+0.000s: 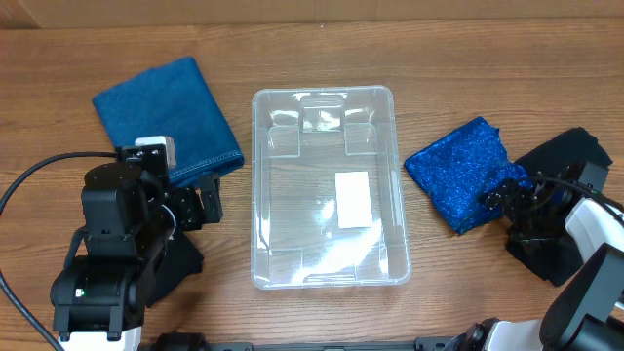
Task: Pack container
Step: 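Reach the right gripper to the sparkly blue cloth and grasp it, then lift the blue cloth with the right gripper and drop it into the bin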
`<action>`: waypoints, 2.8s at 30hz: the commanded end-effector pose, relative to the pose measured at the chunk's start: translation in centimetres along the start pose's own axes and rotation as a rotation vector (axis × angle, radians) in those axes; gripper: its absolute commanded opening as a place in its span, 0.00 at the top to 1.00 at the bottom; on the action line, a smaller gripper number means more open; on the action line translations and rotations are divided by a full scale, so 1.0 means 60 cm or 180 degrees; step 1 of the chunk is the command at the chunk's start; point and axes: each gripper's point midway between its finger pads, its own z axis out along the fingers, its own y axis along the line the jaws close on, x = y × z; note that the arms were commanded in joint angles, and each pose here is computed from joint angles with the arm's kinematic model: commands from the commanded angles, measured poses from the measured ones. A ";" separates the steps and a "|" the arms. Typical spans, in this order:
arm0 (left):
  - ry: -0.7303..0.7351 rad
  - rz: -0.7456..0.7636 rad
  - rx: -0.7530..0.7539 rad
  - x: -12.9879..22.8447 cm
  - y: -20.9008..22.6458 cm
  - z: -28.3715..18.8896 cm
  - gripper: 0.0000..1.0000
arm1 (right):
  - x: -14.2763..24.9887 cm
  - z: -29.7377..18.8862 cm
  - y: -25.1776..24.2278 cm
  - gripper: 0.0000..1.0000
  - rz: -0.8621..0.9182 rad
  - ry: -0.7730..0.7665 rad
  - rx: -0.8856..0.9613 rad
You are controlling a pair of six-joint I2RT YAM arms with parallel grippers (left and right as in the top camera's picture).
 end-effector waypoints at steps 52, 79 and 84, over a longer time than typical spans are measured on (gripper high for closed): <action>-0.0079 0.0064 0.0018 -0.015 -0.002 -0.011 0.00 | 0.034 -0.382 0.467 0.96 -0.2310 -0.1315 -0.2576; -0.0008 0.0056 0.0006 -0.005 -0.001 -0.011 0.00 | 0.212 -0.039 0.462 0.00 -0.4045 -0.0131 0.0079; -0.0007 0.0058 0.0006 -0.006 -0.001 -0.010 0.00 | 0.189 -0.145 0.533 0.00 -0.3530 -0.0541 -0.0045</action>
